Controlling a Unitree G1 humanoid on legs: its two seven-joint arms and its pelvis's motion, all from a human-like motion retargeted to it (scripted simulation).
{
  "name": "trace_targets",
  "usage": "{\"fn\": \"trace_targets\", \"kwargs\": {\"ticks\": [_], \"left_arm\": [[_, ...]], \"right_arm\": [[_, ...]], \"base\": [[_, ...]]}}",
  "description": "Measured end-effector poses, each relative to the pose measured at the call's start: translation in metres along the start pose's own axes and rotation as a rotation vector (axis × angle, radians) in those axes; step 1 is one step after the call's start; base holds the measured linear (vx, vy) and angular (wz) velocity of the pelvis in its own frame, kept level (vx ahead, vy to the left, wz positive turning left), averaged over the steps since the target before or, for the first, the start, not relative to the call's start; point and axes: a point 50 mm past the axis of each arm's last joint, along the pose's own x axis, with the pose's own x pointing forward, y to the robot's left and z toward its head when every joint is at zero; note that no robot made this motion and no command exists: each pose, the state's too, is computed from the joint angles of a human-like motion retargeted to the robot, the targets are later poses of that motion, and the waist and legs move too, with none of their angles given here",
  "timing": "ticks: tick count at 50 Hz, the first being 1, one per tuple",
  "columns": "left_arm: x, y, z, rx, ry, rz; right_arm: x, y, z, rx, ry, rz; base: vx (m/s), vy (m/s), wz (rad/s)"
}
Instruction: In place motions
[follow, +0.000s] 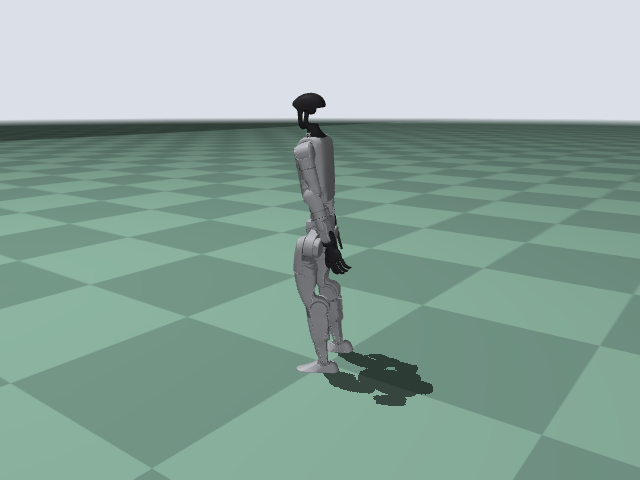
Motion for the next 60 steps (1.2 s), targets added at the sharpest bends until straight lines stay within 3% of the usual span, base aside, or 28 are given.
{"fn": "trace_targets", "kwargs": {"ticks": [11, 25, 37, 60], "left_arm": [[-0.007, 0.016, 0.059, 0.074, -0.190, -0.002], [-0.019, 0.026, 0.101, 0.176, -0.328, -0.097], [-0.014, 0.029, 0.087, 0.179, -0.367, 0.010], [-0.002, -0.021, 0.021, 0.074, -0.159, -0.073]], "right_arm": [[-0.010, 0.025, -0.087, 0.248, 0.349, 0.014], [-0.002, 0.017, -0.044, 0.079, 0.179, 0.013], [-0.002, -0.011, 0.033, 0.038, -0.128, -0.070], [-0.002, -0.009, -0.023, 0.039, 0.133, -0.028]], "base": [[-0.07, 0.00, -0.09], [0.02, -0.16, -0.16], [-0.02, -0.23, -0.09], [-0.03, -0.02, -0.35]]}}
